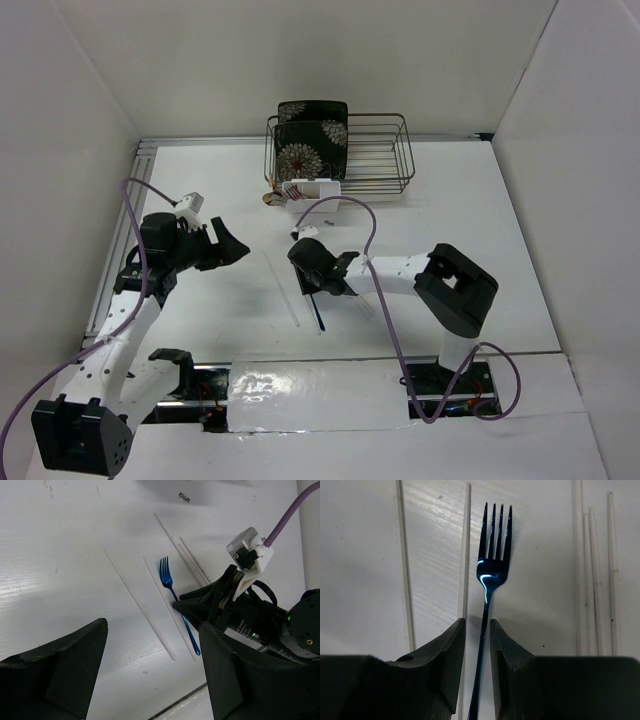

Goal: Sort the eating utensils into containers

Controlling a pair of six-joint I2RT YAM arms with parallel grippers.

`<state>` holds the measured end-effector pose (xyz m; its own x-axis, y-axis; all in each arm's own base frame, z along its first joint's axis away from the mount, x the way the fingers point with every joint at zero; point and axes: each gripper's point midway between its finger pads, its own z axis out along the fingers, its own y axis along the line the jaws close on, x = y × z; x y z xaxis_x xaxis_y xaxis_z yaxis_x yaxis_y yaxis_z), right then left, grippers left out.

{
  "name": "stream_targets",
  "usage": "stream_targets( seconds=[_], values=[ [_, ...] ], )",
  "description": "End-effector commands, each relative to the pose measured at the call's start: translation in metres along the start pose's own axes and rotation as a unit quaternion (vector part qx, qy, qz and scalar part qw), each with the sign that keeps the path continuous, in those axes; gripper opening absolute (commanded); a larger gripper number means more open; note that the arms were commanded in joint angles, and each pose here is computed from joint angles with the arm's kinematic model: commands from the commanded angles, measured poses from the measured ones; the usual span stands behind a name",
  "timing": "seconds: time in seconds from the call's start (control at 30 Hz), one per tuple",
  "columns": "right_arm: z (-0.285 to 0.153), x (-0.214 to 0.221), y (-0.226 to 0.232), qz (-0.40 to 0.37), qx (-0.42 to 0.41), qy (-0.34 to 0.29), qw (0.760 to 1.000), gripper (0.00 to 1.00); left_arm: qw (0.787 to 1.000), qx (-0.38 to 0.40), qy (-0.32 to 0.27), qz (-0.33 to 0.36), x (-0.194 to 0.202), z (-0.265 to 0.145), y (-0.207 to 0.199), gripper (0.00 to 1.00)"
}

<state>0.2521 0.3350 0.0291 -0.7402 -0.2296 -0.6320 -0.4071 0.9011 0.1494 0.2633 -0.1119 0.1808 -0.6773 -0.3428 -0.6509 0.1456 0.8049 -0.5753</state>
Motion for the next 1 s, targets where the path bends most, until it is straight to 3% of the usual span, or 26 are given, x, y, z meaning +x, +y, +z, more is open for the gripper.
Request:
stream_targets(
  seconds=[0.0,0.47,0.6,0.67,0.73,0.83,0.97],
  values=[
    [0.001,-0.004,0.007,-0.003,0.013,-0.008,1.000,0.33,1.000,0.001,-0.009,0.018,-0.005,0.001,0.000,0.86],
    [0.016,0.020,-0.011,-0.013,0.058,0.026,0.998,0.28,0.999,-0.001,-0.014,0.030,-0.007,0.001,0.001,0.86],
    [0.020,0.026,-0.013,-0.018,0.062,0.033,0.997,0.13,0.999,0.005,-0.009,0.031,-0.006,0.004,0.000,0.86],
    [0.021,0.027,-0.013,-0.018,0.063,0.034,0.997,0.00,0.999,0.013,-0.004,0.031,-0.005,0.005,-0.002,0.86],
    [0.019,0.030,-0.017,-0.025,0.065,0.039,0.997,0.00,0.999,0.021,0.002,0.030,-0.003,0.006,-0.004,0.86],
    [-0.006,0.019,-0.001,-0.025,0.008,0.022,0.999,0.00,0.999,0.047,0.020,0.017,0.003,0.007,-0.013,0.85],
    [-0.062,-0.023,0.034,-0.015,-0.123,-0.063,0.990,0.00,0.994,0.099,0.046,0.014,0.020,0.009,-0.031,0.83]
  ],
)
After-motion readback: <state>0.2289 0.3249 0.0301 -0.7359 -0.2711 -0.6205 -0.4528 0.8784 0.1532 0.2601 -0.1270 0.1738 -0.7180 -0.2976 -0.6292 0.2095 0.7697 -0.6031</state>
